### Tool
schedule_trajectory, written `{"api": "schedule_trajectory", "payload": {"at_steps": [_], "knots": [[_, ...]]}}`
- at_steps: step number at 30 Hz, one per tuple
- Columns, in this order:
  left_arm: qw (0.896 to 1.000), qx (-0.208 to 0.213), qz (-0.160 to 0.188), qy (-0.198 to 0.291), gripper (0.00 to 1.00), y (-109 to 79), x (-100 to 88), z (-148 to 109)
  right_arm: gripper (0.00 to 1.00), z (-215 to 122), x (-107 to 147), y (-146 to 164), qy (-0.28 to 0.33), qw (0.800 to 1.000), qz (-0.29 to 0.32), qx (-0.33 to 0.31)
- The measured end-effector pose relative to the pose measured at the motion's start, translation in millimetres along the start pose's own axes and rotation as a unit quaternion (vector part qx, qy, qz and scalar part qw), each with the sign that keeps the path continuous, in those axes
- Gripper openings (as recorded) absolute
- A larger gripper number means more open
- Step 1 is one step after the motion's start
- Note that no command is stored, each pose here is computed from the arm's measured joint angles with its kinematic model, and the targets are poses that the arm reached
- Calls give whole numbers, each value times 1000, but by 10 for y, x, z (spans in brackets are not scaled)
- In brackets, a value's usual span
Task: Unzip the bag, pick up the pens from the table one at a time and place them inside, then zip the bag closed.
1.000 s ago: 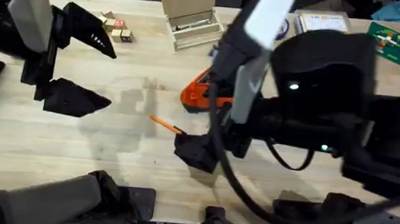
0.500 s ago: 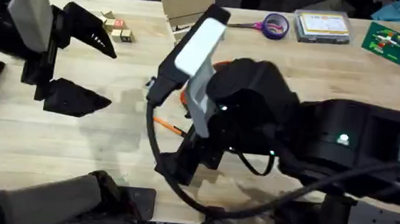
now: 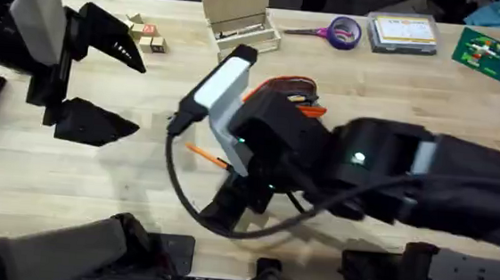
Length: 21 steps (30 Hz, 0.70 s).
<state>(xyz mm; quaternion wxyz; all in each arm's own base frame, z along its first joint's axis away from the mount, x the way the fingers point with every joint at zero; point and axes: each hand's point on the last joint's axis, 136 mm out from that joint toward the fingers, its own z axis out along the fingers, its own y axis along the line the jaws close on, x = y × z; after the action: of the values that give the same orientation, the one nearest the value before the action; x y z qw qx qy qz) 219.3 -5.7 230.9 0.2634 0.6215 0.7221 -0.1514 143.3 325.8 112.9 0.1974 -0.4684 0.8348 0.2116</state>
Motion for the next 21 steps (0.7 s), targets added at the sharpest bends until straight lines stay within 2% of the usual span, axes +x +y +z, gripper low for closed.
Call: {"api": "schedule_trajectory", "payload": {"at_steps": [8, 21], "knots": [[1000, 0, 0, 0, 994, 0, 0, 0, 998, 91, -314, 22, 5, 1000, 1, 1], [1000, 0, 0, 0, 993, 0, 0, 0, 997, 354, -503, -6, -20, 1000, -2, 2]]}}
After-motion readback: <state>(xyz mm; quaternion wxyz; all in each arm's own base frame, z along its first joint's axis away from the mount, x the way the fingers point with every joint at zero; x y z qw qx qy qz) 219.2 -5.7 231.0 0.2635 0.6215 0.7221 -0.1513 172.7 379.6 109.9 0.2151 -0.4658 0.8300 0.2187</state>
